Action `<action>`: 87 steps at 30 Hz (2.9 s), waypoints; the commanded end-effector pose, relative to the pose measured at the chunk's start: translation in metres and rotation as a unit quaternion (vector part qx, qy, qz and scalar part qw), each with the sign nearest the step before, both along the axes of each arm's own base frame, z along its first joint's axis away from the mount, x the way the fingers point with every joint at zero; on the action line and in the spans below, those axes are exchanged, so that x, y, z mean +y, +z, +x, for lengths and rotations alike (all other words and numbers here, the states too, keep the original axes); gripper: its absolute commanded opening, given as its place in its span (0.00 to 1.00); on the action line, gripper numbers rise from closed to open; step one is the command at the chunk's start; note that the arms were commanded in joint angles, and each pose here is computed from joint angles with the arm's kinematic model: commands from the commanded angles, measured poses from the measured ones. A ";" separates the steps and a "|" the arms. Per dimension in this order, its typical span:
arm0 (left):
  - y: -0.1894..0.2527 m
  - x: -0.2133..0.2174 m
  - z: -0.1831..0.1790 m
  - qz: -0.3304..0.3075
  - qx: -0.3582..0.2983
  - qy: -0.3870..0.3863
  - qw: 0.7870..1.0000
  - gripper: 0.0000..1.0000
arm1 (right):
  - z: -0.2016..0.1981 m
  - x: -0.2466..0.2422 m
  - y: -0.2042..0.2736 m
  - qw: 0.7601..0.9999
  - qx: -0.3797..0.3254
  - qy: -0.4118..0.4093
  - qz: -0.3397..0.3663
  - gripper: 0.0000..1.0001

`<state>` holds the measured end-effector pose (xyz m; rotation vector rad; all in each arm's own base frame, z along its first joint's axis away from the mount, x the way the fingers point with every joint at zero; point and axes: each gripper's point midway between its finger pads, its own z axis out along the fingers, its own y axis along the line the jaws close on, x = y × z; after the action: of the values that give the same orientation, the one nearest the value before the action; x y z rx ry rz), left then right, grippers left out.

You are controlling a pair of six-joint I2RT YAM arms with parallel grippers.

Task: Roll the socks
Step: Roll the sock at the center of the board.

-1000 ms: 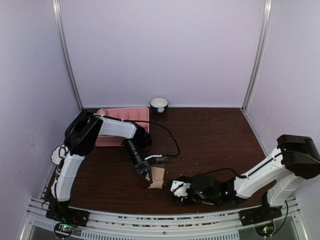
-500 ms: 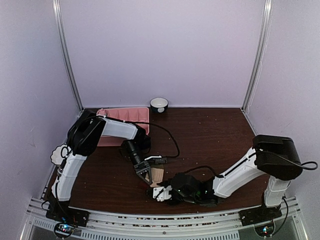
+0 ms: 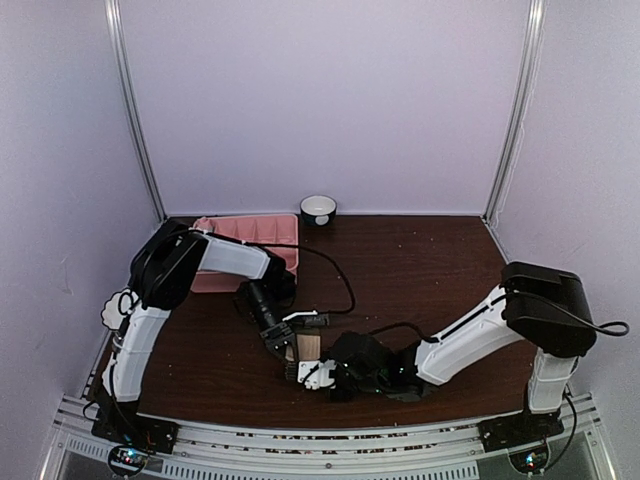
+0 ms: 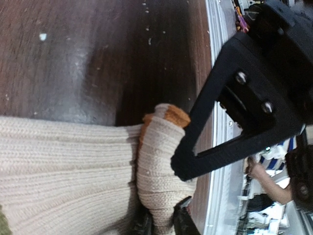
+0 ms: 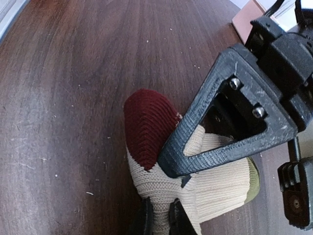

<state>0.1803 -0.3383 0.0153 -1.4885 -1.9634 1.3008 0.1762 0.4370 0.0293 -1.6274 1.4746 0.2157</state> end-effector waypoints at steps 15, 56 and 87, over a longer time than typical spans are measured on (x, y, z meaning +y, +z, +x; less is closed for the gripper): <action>0.066 0.013 0.057 -0.110 -0.364 0.019 0.925 0.98 | -0.045 -0.033 -0.058 0.904 0.424 -0.058 0.003 0.00; 0.000 0.004 0.067 -0.018 -0.346 0.003 0.938 0.59 | -0.022 -0.082 -0.100 0.787 0.557 -0.261 0.047 0.00; -0.022 -0.083 0.048 -0.066 -0.342 -0.068 0.935 0.56 | -0.033 -0.125 -0.118 0.834 0.385 -0.384 -0.099 0.00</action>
<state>0.2586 -0.4050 0.0206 -2.3847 -2.2086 0.8899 0.1920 0.4252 0.0250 -0.8510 2.2935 0.8647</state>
